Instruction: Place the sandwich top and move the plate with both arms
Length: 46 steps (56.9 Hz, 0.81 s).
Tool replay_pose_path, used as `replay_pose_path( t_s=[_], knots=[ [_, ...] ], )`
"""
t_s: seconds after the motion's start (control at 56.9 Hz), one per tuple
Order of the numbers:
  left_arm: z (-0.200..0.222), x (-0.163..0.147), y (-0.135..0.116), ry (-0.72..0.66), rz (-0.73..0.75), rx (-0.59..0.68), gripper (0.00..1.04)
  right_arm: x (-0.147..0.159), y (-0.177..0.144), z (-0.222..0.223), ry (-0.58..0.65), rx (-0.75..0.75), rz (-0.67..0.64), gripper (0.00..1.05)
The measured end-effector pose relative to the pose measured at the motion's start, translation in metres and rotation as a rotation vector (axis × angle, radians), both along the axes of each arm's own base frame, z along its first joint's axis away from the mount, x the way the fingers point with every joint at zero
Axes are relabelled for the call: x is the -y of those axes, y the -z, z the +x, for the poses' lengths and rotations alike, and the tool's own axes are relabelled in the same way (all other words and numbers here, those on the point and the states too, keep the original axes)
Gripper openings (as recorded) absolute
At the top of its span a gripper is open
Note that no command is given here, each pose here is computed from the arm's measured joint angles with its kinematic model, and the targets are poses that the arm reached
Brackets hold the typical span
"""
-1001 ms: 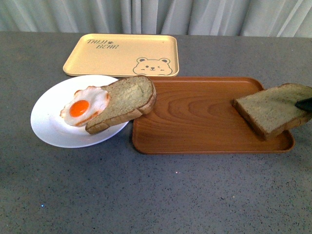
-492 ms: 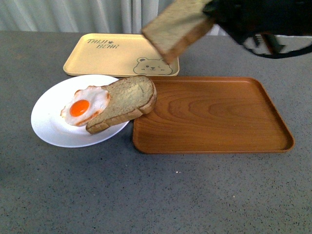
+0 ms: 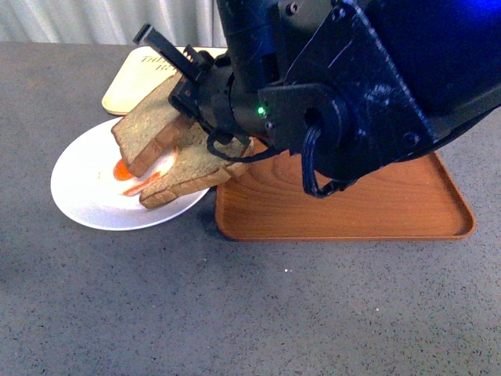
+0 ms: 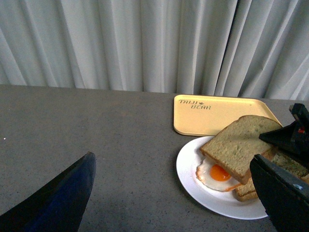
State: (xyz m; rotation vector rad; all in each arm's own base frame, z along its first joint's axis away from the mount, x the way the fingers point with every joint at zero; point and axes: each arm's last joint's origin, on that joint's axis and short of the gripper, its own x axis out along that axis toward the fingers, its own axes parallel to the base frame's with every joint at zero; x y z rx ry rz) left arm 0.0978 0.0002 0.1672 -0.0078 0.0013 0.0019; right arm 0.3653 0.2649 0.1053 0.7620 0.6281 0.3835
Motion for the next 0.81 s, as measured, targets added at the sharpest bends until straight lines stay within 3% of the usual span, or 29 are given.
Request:
replay_pose_path(
  t_s=[0.281,0.527,0.633,0.685,0.755,0.808],
  knots=[
    [0.0,0.0,0.0,0.0,0.0,0.0,0.96,0.019,0.012,-0.015,0.004,-0.033,-0.024,0.6],
    [0.0,0.0,0.0,0.0,0.0,0.0,0.96,0.065,-0.029,-0.029,0.082,0.062,0.033,0.97],
    [0.0,0.0,0.0,0.0,0.0,0.0,0.96,0.093,-0.048,-0.041,0.126,0.126,0.027,0.96],
    [0.0,0.0,0.0,0.0,0.0,0.0,0.96,0.11,-0.055,-0.056,0.17,0.198,-0.037,0.95],
    [0.0,0.0,0.0,0.001,0.0,0.0,0.96,0.144,-0.061,-0.082,0.392,0.485,-0.291,0.78],
    [0.0,0.0,0.0,0.0,0.0,0.0,0.96,0.173,-0.061,-0.103,0.415,0.568,-0.474,0.68]
  ],
)
